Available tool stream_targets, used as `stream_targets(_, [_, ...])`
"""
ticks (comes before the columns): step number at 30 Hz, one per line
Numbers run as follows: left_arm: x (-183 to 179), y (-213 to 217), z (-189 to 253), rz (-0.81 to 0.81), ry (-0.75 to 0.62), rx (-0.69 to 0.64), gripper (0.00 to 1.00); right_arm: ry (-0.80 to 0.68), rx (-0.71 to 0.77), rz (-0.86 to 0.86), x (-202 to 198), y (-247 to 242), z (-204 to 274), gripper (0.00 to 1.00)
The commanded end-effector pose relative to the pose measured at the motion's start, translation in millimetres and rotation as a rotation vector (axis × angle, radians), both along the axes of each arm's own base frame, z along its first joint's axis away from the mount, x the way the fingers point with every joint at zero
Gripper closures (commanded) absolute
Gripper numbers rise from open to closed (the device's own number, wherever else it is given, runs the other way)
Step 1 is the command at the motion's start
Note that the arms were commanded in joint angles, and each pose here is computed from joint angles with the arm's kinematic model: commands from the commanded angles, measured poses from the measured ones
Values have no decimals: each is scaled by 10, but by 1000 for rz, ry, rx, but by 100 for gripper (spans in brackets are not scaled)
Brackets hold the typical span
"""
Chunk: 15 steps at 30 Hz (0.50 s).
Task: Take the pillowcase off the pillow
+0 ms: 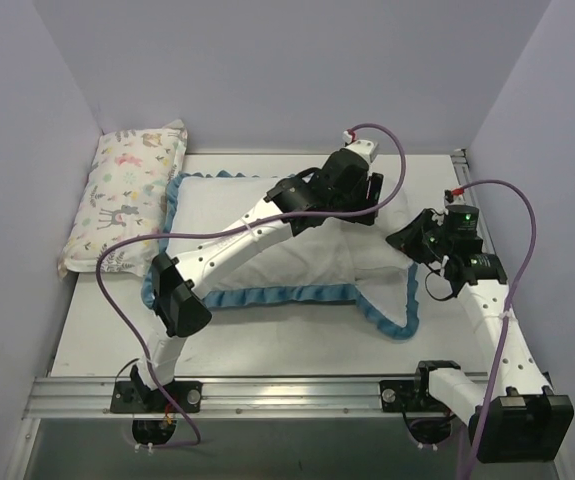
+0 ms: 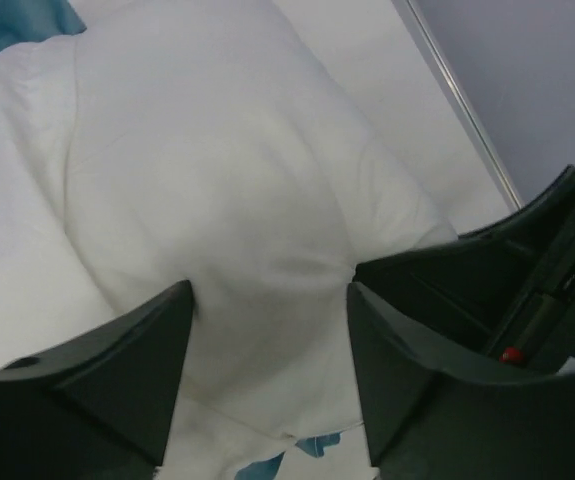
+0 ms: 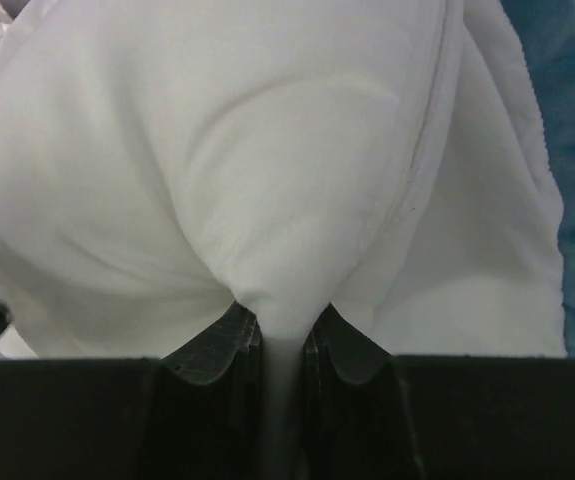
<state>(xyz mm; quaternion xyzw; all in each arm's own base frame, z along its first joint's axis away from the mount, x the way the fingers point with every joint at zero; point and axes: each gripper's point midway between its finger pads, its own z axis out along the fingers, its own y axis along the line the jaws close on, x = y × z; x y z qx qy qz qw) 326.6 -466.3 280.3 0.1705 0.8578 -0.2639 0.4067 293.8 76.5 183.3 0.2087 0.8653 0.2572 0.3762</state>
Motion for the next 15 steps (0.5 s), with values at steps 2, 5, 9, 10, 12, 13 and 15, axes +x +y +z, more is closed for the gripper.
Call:
stream_targets(2, [-104,100,971,-64,-160,-167,22,-90,-112,-65,261,-190,328,100])
stream_targets(5, [-143,402,939,-4,-172,-105,19,-84,-183,-105,326,-327,373,100])
stream_targets(9, [-187,1251,865,281,-179,-57,18,-71,-236,-155,400,-493,426,100])
stream_targets(10, [-165,1460,752,345,-170,-36,18,-89,-237,-160,439,-507,521,100])
stream_targets(12, [-253,1909,427,461,-127,-6,18,-82,-244,-159,474,-511,545,100])
stream_targets(13, [-283,2059,310,496,-111,6,18,-95,-245,-157,499,-507,616,100])
stream_targets(15, [-360,2461,-14,580,-59,17,16,-96,-244,-148,511,-481,643,100])
